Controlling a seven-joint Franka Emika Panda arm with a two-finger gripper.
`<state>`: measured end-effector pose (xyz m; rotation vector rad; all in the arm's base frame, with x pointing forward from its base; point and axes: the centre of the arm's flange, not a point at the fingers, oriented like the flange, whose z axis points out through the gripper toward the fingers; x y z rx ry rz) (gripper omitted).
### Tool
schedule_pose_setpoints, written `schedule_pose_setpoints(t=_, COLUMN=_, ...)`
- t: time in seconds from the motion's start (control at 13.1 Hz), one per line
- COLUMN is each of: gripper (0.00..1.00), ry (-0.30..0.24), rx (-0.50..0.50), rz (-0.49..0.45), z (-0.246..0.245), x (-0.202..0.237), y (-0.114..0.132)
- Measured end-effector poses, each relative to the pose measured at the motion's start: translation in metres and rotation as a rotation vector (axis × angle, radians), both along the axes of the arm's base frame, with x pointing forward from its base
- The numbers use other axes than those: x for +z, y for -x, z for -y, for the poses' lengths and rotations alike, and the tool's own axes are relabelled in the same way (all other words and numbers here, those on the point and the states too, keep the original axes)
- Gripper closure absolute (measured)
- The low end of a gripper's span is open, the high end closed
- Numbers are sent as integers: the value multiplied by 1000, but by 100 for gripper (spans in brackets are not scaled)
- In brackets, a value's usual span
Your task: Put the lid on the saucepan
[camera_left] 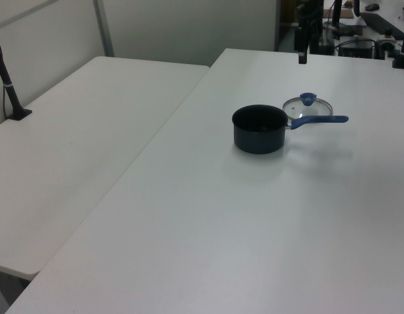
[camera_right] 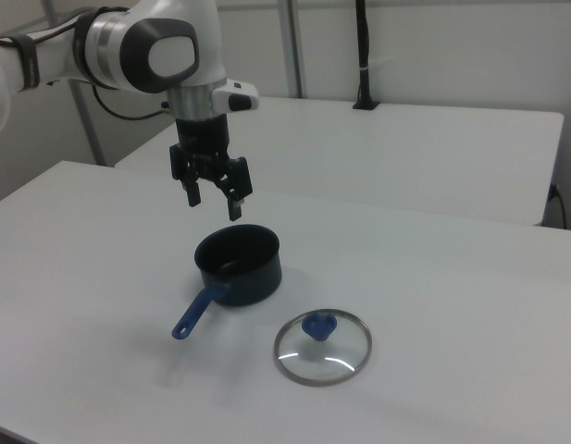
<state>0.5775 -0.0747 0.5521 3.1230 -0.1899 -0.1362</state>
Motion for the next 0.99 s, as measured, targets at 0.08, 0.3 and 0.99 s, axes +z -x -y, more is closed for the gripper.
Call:
schedule_pose_setpoints(t=0.08, gripper=0, ry=0, rx=-1, rz=1, z=0, x=0, y=0)
schedule_pose_setpoints(t=0.3, gripper=0, ry=0, rx=-11, rz=2, z=7, x=1, y=1)
schedule_pose_setpoints(t=0.99, gripper=0, ry=4, rx=-11, rz=16, z=6, x=5, y=-3)
